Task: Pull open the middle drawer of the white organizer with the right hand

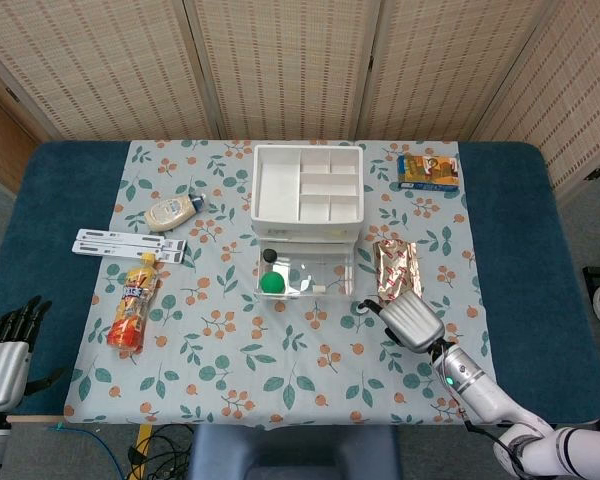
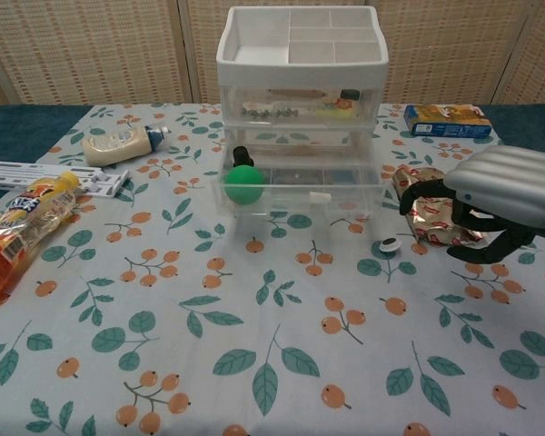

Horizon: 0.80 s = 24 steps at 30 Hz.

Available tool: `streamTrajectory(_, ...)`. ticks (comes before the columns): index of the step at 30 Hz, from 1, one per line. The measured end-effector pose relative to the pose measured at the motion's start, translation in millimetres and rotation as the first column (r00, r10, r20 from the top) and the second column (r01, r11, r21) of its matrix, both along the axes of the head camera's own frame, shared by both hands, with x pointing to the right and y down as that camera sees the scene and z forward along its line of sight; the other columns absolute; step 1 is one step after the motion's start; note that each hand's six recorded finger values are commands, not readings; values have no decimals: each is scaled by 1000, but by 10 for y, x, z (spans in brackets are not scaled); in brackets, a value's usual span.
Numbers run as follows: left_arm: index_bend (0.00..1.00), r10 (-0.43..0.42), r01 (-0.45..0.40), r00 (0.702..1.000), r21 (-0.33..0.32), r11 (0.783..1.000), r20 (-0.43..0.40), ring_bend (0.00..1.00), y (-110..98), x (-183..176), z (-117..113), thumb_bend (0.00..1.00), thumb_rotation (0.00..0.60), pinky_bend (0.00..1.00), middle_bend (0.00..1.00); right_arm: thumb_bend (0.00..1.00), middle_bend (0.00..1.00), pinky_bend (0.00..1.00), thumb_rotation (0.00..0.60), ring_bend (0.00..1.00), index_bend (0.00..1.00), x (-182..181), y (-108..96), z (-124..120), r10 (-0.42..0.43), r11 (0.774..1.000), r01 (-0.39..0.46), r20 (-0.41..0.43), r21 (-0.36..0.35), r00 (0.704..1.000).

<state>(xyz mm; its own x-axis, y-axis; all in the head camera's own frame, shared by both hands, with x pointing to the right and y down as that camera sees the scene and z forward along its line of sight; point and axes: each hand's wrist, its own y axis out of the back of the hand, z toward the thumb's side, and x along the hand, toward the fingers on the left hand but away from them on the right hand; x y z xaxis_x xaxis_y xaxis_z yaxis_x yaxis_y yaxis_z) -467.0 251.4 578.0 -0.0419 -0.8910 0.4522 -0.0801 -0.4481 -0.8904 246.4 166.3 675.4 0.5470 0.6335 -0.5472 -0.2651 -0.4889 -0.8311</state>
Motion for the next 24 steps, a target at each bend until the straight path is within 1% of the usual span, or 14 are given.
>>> streamTrajectory(3, 81, -3, 3, 1000, 5, 1000, 3, 107, -11, -17, -11, 136, 600, 110, 67, 359, 926, 1000, 600, 995, 237, 84, -22, -96, 28, 999, -29, 10, 31, 1000)
streamTrajectory(5, 81, -3, 3, 1000, 7, 1000, 5, 107, -24, -24, -15, 136, 600, 110, 67, 360, 906, 1000, 600, 974, 237, 185, -45, -199, 59, 996, -60, 17, 62, 998)
streamTrajectory(7, 81, -1, 0, 1000, 9, 1000, 4, 107, -36, -20, -12, 136, 600, 110, 67, 359, 873, 1000, 600, 915, 237, 300, -62, -303, 95, 991, -96, 21, 90, 995)
streamTrajectory(10, 81, 5, -5, 1000, 14, 1000, 0, 106, -61, 4, -6, 137, 600, 110, 67, 359, 804, 994, 600, 808, 237, 523, -82, -494, 162, 977, -164, 25, 138, 986)
streamTrajectory(12, 81, 9, -9, 1000, 17, 1000, -2, 106, -77, 20, -3, 137, 600, 110, 67, 354, 748, 955, 600, 740, 237, 680, -82, -628, 211, 962, -213, 29, 171, 977)
streamTrajectory(14, 81, 16, -16, 1000, 18, 1000, -4, 106, -94, 40, 2, 136, 600, 110, 67, 339, 676, 876, 600, 664, 237, 854, -66, -763, 265, 943, -267, 34, 197, 964)
streamTrajectory(15, 81, 19, -19, 1000, 18, 1000, -5, 105, -101, 51, 4, 136, 600, 110, 67, 333, 626, 805, 600, 611, 237, 930, -54, -818, 289, 935, -290, 35, 204, 957)
streamTrajectory(17, 81, 28, -28, 1000, 19, 999, -10, 105, -119, 88, 9, 136, 600, 110, 67, 331, 506, 621, 600, 478, 237, 1104, -22, -930, 340, 916, -339, 32, 213, 940)
streamTrajectory(19, 81, 36, -36, 999, 20, 999, -14, 105, -131, 124, 13, 136, 600, 110, 67, 331, 404, 485, 600, 358, 228, 1247, 17, -1001, 379, 901, -374, 19, 220, 925)
streamTrajectory(20, 81, 42, -42, 999, 21, 999, -17, 104, -139, 147, 15, 136, 600, 110, 67, 328, 360, 432, 600, 309, 209, 1333, 53, -1031, 403, 892, -395, 7, 219, 915)
streamTrajectory(21, 81, 46, -45, 999, 21, 999, -19, 104, -144, 164, 17, 136, 600, 110, 67, 319, 279, 340, 600, 224, 156, 1395, 82, -1049, 421, 886, -410, -4, 217, 907)
streamTrajectory(22, 81, 49, -48, 999, 22, 999, -21, 104, -148, 180, 18, 136, 600, 110, 67, 310, 213, 272, 600, 155, 100, 1455, 111, -1066, 438, 879, -425, -14, 215, 899)
streamTrajectory(24, 81, 56, -55, 998, 22, 998, -25, 104, -157, 216, 18, 136, 600, 109, 67, 301, 129, 192, 600, 70, 26, 1575, 172, -1104, 472, 865, -455, -33, 212, 881)
